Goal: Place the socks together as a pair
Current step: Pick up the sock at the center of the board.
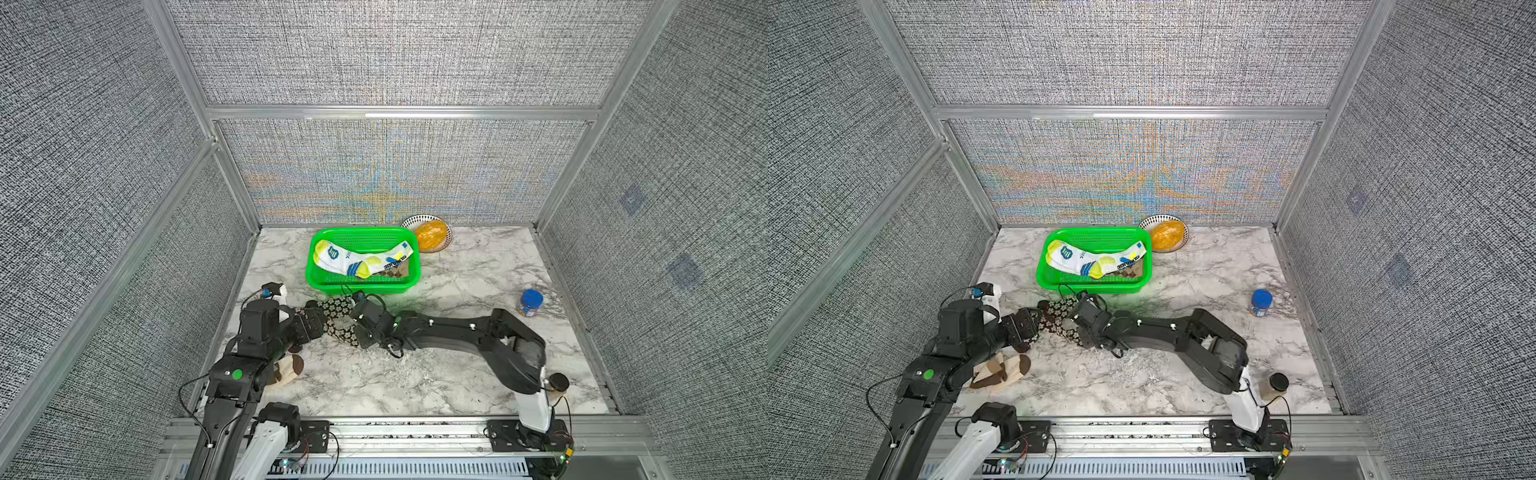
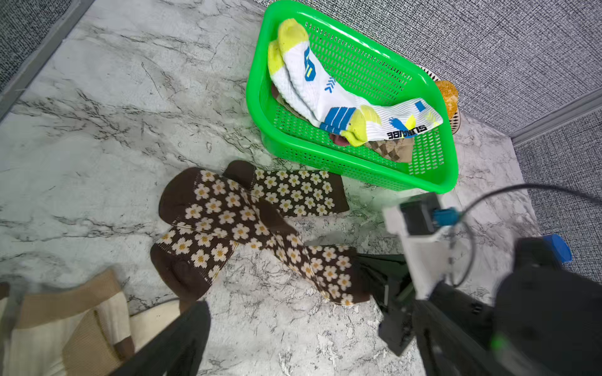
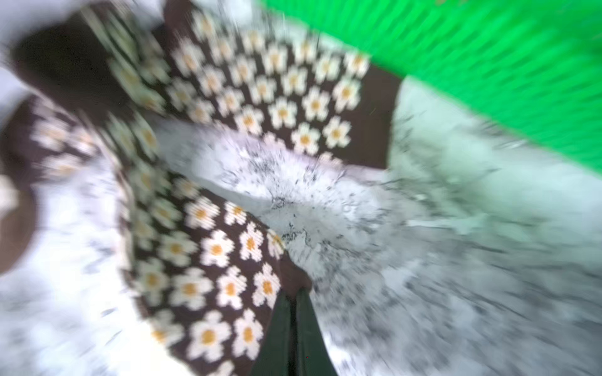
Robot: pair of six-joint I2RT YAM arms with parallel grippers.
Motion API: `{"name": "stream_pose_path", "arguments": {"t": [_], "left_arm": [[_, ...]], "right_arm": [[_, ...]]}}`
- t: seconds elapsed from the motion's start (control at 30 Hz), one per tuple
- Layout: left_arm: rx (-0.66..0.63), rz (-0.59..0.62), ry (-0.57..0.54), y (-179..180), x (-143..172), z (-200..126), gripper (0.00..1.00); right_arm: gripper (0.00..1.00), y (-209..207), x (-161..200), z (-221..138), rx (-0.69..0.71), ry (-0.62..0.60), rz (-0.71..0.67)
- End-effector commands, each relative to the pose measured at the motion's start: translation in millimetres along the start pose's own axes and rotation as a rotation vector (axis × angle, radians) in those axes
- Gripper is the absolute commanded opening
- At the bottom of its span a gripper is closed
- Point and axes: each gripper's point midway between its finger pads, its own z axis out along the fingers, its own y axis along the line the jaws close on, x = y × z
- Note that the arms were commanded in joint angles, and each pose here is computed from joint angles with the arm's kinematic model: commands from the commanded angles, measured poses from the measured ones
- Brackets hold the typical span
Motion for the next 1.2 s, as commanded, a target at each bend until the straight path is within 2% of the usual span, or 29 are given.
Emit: {"name": "stream_pose_path", "arguments": {"t": [0.0,0.23,0.47,0.6,0.8,0.9,1.17], "left_arm": [[0.057,0.005,-0.009,-11.6,-5.2,-1.3,0.99],[0.155,0.000,-0.007,-30.8,-8.9,-3.6,0.99],[0.205,-0.009,0.027,-38.7,9.4,2.2,0.98],[0.217,0.002,0.040,-42.9,19.4,3.1,0.97],[0.216,0.025,0.046,-47.0,33.3,5.6,0.96],[0.220,0.028,0.051,-48.9,38.7,10.0,0.96],[0.206,0.030,0.000,-52.9,21.3,-2.4,0.96]], "right_arm": [[0.00,3.5,-36.7,-37.2,-0.081,-0.129,0.030],[0.00,-23.4,-62.3,-109.4,-0.199,-0.245,0.063],[0.00,-69.5,-37.8,-118.5,-0.228,-0.201,0.138],[0.00,-80.5,-34.9,-134.9,-0.258,-0.225,0.170],[0.00,-101.1,-21.6,-157.0,-0.247,-0.198,0.218],[0.00,-94.5,-26.4,-174.1,-0.331,-0.251,0.219],[0.00,-16.3,-86.1,-206.8,-0.648,-0.305,0.128]]}}
